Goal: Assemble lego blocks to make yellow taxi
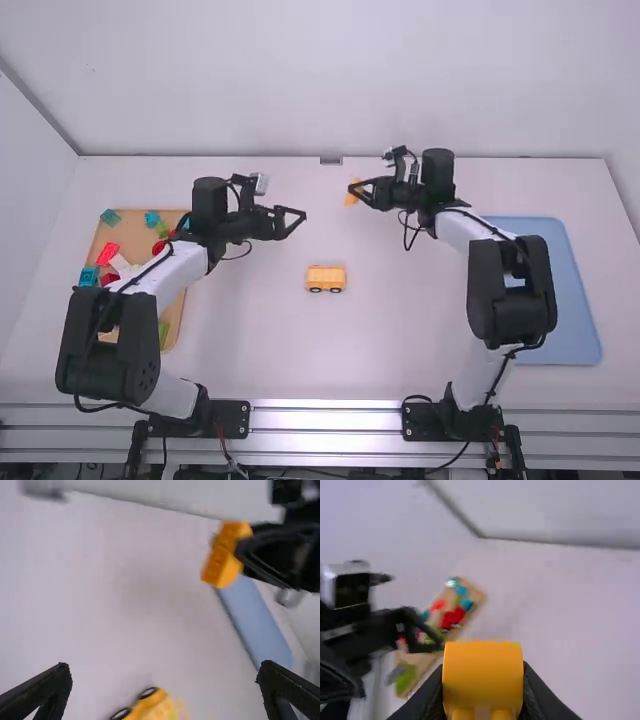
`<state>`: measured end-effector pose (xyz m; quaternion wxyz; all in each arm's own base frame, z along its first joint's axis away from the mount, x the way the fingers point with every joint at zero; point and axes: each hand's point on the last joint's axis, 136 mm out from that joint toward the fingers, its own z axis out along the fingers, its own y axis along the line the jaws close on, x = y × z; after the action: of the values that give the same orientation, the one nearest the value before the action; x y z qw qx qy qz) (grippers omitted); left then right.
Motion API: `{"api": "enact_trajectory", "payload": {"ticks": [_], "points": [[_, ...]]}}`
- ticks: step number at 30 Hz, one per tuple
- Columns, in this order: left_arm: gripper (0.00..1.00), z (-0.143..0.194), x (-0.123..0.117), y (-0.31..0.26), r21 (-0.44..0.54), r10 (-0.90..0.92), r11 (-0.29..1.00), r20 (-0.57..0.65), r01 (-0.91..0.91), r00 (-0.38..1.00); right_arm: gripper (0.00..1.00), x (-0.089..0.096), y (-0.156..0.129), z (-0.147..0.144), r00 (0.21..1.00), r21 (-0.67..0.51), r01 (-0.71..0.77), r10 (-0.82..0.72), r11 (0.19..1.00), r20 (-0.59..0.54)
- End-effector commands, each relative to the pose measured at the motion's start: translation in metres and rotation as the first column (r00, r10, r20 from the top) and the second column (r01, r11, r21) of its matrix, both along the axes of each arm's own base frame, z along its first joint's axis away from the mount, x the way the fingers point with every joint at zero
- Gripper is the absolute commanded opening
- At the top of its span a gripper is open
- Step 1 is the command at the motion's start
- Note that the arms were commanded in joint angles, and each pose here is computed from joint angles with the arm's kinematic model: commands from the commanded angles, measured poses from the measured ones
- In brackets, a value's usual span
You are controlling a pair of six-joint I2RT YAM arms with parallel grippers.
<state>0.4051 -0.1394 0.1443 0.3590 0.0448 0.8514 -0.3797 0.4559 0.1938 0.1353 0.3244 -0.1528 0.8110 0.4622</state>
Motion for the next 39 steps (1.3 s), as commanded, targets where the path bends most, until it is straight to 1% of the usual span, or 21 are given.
{"api": "enact_trajectory", "payload": {"ticks": [1,3,5,8,9,11,12,15,16,18,22,23,24,26,29,33,34,35,36,38,39], "points": [[0.99,-0.032,0.016,0.052,0.184,0.296,0.942,-0.053,-0.282,0.954,0.08,0.025,-0.037,0.018,0.968,-0.327,0.186,-0.115,0.927,0.223],[0.99,-0.043,0.015,0.069,0.267,0.377,0.898,-0.059,-0.349,0.924,0.08,0.017,-0.052,0.004,0.975,-0.493,0.189,-0.100,0.849,0.200],[0.99,-0.049,0.014,0.082,0.323,0.430,0.861,-0.054,-0.392,0.901,0.06,0.004,-0.057,-0.006,0.986,-0.613,0.127,-0.032,0.780,0.162],[0.99,-0.044,0.020,0.085,0.402,0.349,0.850,0.050,-0.339,0.936,0.04,-0.040,-0.049,-0.026,0.978,-0.754,-0.105,0.205,0.648,0.040],[0.99,-0.042,0.021,0.084,0.409,0.332,0.851,0.067,-0.330,0.941,0.04,-0.047,-0.049,-0.031,0.971,-0.773,-0.141,0.240,0.619,0.015],[0.99,-0.037,0.024,0.081,0.412,0.300,0.856,0.100,-0.314,0.949,0.03,-0.065,-0.050,-0.049,0.937,-0.828,-0.238,0.343,0.507,-0.060],[0.99,-0.034,0.027,0.080,0.406,0.293,0.858,0.117,-0.315,0.949,0.03,-0.077,-0.049,-0.065,0.895,-0.856,-0.311,0.430,0.412,-0.118],[0.99,-0.031,0.030,0.084,0.402,0.302,0.854,0.136,-0.331,0.944,0.03,-0.092,-0.046,-0.088,0.840,-0.875,-0.378,0.509,0.301,-0.187],[0.99,-0.029,0.032,0.084,0.401,0.305,0.851,0.147,-0.339,0.941,0.03,-0.103,-0.043,-0.101,0.800,-0.883,-0.410,0.555,0.229,-0.228],[0.99,-0.027,0.034,0.086,0.406,0.314,0.843,0.162,-0.354,0.935,0.03,-0.114,-0.042,-0.117,0.769,-0.895,-0.420,0.583,0.148,-0.264],[0.99,-0.022,0.038,0.092,0.406,0.323,0.834,0.187,-0.372,0.928,0.02,-0.126,-0.040,-0.138,0.730,-0.924,-0.381,0.620,0.017,-0.289],[0.99,-0.022,0.038,0.092,0.408,0.318,0.835,0.191,-0.369,0.929,0.02,-0.127,-0.040,-0.140,0.724,-0.925,-0.381,0.624,0.007,-0.294],[0.99,-0.022,0.038,0.093,0.419,0.300,0.834,0.200,-0.358,0.933,0.02,-0.135,-0.041,-0.145,0.704,-0.921,-0.389,0.636,-0.028,-0.317],[0.99,-0.022,0.038,0.095,0.424,0.300,0.831,0.201,-0.359,0.932,0.02,-0.144,-0.042,-0.149,0.671,-0.911,-0.409,0.658,-0.057,-0.342],[0.99,-0.023,0.037,0.094,0.428,0.299,0.831,0.197,-0.356,0.934,0.04,-0.144,-0.036,-0.152,0.653,-0.912,-0.408,0.686,-0.037,-0.320],[0.99,-0.024,0.037,0.094,0.428,0.299,0.831,0.195,-0.356,0.934,0.08,-0.140,-0.040,-0.153,0.667,-0.910,-0.415,0.677,-0.010,-0.312],[0.99,-0.024,0.037,0.094,0.429,0.299,0.830,0.195,-0.355,0.934,0.11,-0.141,-0.040,-0.154,0.663,-0.907,-0.422,0.682,-0.001,-0.309],[0.99,-0.024,0.037,0.095,0.430,0.300,0.830,0.193,-0.356,0.934,0.18,-0.142,-0.039,-0.154,0.656,-0.901,-0.434,0.691,0.015,-0.305],[0.99,-0.024,0.037,0.096,0.430,0.302,0.830,0.193,-0.357,0.934,0.19,-0.142,-0.039,-0.154,0.654,-0.899,-0.437,0.693,0.018,-0.304],[0.99,-0.024,0.036,0.094,0.430,0.298,0.831,0.193,-0.354,0.935,0.39,-0.141,-0.042,-0.154,0.663,-0.895,-0.444,0.686,0.039,-0.299],[0.99,-0.024,0.036,0.094,0.430,0.298,0.831,0.193,-0.353,0.935,0.46,-0.141,-0.043,-0.154,0.665,-0.894,-0.445,0.685,0.043,-0.298]]}}
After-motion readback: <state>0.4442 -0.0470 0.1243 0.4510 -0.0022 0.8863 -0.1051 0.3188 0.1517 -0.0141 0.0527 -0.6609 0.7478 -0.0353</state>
